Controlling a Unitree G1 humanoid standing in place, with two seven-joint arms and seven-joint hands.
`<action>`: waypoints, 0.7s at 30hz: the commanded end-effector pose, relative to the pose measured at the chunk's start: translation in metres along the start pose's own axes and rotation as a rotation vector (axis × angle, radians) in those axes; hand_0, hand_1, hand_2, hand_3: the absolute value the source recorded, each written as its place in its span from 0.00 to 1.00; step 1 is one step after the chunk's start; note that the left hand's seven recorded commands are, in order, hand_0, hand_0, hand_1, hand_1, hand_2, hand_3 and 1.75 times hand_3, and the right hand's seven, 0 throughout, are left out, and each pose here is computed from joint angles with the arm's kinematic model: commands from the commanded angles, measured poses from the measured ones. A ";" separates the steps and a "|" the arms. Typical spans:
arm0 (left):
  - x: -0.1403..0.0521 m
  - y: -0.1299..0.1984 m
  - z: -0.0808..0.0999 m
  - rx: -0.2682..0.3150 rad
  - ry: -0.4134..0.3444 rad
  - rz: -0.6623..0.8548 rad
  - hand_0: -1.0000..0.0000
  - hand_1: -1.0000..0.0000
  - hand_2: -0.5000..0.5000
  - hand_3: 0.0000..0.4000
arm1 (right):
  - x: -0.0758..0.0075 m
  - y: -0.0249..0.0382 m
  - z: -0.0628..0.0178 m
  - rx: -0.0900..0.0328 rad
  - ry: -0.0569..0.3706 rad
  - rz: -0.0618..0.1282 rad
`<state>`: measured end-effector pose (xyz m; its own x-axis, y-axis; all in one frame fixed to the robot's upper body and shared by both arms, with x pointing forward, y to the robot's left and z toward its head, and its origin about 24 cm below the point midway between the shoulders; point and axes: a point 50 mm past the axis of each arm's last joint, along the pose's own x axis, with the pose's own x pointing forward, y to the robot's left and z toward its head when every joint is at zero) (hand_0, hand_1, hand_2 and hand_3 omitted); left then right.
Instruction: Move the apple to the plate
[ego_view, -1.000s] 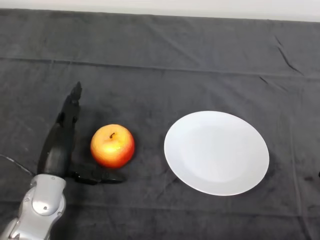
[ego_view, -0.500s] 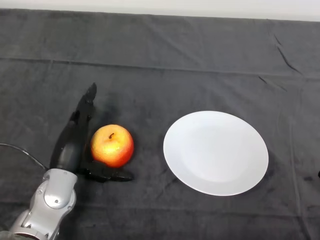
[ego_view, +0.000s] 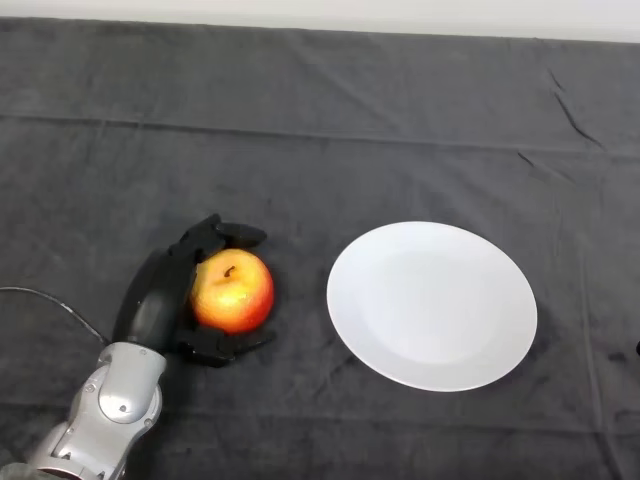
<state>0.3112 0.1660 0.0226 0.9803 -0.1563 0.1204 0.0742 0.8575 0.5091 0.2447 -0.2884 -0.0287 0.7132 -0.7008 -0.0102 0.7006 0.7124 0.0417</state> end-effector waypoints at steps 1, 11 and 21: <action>0.009 0.002 0.010 0.024 -0.053 -0.017 0.00 0.00 0.50 1.00 | -0.0501 -0.0171 -0.0537 -0.064 0.296 -0.032; 0.015 0.004 0.030 0.018 -0.113 -0.007 0.00 0.00 0.50 1.00 | -0.0500 -0.0171 -0.0537 -0.063 0.296 -0.032; 0.013 -0.001 0.057 0.016 -0.206 -0.001 0.00 0.00 0.50 1.00 | -0.0500 -0.0172 -0.0538 -0.064 0.296 -0.032</action>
<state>0.3156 0.1343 0.0712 0.9260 -0.2462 0.2861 0.0757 0.8637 0.4983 0.2449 -0.2886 -0.0283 0.7131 -0.7010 -0.0082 0.7006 0.7123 0.0422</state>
